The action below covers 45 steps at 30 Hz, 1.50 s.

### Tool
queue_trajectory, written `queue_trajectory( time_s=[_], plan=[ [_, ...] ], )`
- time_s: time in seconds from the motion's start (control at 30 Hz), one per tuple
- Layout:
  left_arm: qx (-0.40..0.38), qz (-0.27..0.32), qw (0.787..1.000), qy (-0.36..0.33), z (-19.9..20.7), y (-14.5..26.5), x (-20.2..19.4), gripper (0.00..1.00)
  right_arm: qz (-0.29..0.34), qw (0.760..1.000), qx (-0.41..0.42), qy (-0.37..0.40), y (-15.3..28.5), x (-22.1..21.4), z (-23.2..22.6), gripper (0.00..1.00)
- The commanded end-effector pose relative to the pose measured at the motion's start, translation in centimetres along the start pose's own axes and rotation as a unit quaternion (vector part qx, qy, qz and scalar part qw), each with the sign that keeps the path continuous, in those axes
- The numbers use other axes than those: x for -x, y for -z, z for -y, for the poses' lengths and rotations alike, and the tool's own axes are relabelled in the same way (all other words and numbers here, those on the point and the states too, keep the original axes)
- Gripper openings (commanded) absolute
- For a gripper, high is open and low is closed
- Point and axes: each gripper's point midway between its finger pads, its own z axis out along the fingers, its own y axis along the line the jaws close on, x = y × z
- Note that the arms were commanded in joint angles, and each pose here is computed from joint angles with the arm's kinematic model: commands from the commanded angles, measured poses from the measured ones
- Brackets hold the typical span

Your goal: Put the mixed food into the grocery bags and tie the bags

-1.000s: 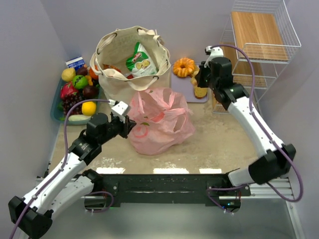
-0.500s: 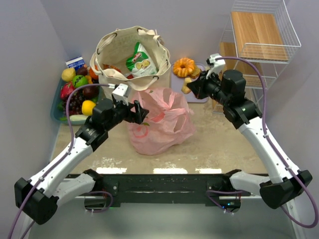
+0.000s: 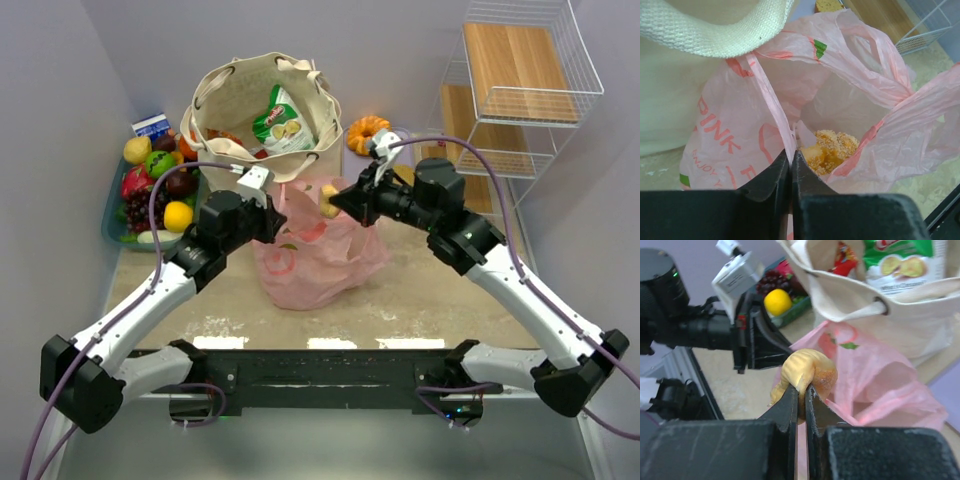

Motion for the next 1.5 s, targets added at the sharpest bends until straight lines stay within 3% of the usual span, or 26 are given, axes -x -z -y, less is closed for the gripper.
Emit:
queue_trajectory(
  time_s=[0.0,0.17,0.33,0.63,0.8,0.83,0.93,1.07,1.33,1.43,1.47],
  plan=[
    [0.004,0.027,0.999,-0.037,-0.1,1.0,2.6,0.01,0.006,0.998,0.053,0.033,-2.4,0.4,-3.6,0.0],
    [-0.008,0.017,0.998,-0.062,0.1,1.3,1.7,0.0,-0.027,0.998,0.031,0.036,-5.7,-1.6,-3.7,0.0],
    [-0.022,0.034,0.997,-0.069,0.4,1.8,1.5,0.0,-0.064,0.996,-0.054,0.015,-9.3,-3.9,-0.3,0.0],
    [-0.026,0.033,0.996,-0.083,0.3,2.1,0.9,0.0,-0.106,0.987,-0.117,0.014,-12.7,-6.4,2.6,0.02],
    [-0.024,0.029,0.996,-0.087,0.2,2.0,0.7,0.0,-0.13,0.988,-0.081,0.011,-12.7,-8.4,1.6,0.27],
    [-0.023,0.029,0.996,-0.087,0.1,2.0,0.8,0.0,-0.137,0.988,-0.077,0.01,-12.5,-9.0,1.6,0.44],
    [-0.023,0.026,0.995,-0.089,0.1,1.9,0.5,0.0,-0.138,0.989,-0.054,0.014,-12.2,-9.3,0.8,0.75],
    [-0.019,0.025,0.996,-0.088,-0.1,1.9,0.5,0.0,-0.126,0.991,-0.044,0.019,-11.6,-8.3,0.3,0.81],
    [-0.002,0.026,0.995,-0.092,-0.7,2.0,0.6,0.0,-0.049,0.998,-0.037,0.028,-6.8,-2.4,-1.4,0.78],
    [0.007,0.025,0.995,-0.094,-1.0,2.0,0.6,0.0,-0.002,0.996,-0.075,0.036,-4.3,1.0,-0.6,0.8],
    [0.009,0.025,0.995,-0.094,-1.1,2.1,0.6,0.0,-0.007,0.992,-0.124,0.037,-3.9,1.0,1.1,0.8]
  ],
)
